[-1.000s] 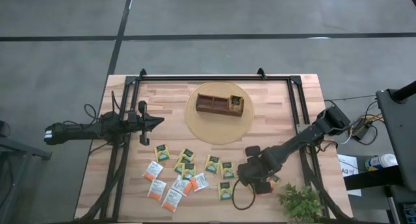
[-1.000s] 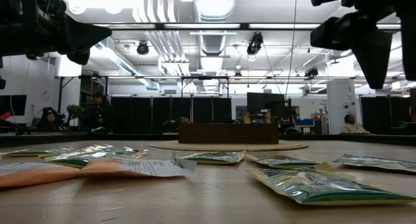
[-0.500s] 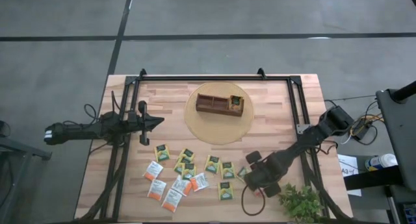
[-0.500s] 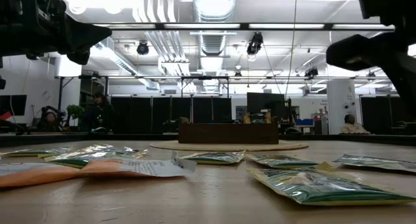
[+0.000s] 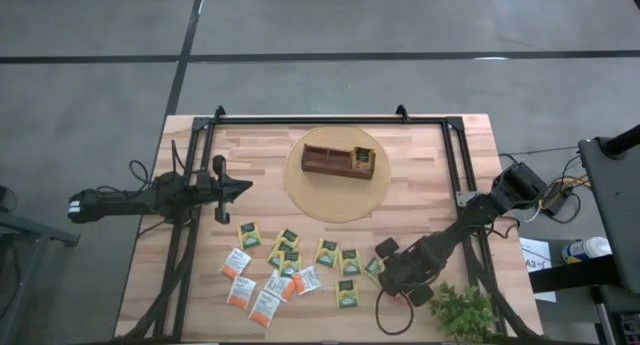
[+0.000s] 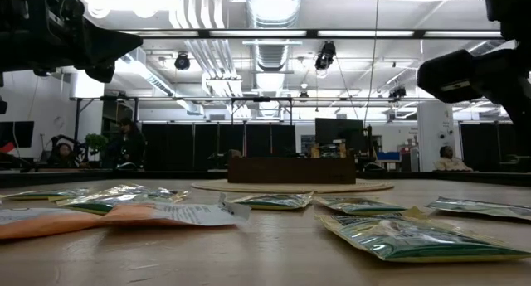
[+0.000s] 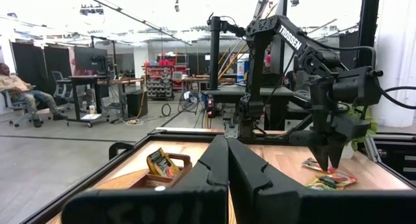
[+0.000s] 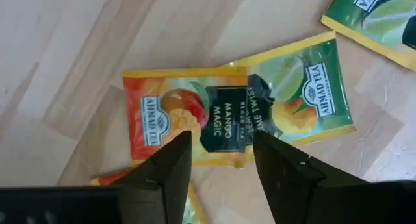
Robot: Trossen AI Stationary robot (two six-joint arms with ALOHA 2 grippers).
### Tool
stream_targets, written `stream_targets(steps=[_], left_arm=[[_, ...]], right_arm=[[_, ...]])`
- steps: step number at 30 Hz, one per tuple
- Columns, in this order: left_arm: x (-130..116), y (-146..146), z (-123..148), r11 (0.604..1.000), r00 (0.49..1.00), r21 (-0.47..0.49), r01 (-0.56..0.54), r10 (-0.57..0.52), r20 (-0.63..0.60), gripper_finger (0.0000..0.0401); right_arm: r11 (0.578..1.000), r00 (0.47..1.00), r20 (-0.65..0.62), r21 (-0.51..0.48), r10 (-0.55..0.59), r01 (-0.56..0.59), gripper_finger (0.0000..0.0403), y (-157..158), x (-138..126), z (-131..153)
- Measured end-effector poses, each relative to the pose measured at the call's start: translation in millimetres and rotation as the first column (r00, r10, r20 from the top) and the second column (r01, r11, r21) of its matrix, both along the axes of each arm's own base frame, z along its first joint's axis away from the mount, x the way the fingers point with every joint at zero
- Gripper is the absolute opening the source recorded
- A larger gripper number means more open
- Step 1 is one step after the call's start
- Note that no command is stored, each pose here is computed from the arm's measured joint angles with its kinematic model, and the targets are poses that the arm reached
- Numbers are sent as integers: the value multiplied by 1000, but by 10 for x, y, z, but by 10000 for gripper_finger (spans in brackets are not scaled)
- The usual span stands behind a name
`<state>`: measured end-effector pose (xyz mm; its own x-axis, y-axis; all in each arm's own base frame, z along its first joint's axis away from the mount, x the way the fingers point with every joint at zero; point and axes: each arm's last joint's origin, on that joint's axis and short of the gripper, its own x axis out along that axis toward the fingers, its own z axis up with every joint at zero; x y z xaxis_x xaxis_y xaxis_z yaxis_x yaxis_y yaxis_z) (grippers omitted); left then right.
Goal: Pick & Place Tea
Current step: Put the left orange tea bag into the right section of wooden organizer
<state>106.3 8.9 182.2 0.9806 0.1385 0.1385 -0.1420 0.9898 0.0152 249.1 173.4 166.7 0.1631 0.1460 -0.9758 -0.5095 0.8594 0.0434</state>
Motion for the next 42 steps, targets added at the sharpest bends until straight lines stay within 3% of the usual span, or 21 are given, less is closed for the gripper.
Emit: stream_targets(steps=[12,19,29,42], left_arm=[[0,0,-1,1000,1000,0,0,0,-1,0],[0,-1,0,1000,1000,0,1,-1,0,0],[0,0,-1,1000,1000,0,0,0,-1,0],[2,0,-6,1000,1000,0,0,0,-6,0]], right_arm=[[1000,997,74,-18,16,-14,164,118,43,94],[999,997,72,-20,-41,42,166,119,35,91],[999,996,76,-24,-37,39,225,118,34,88],[997,1000,16,-80,-1,2,224,115,34,-181]])
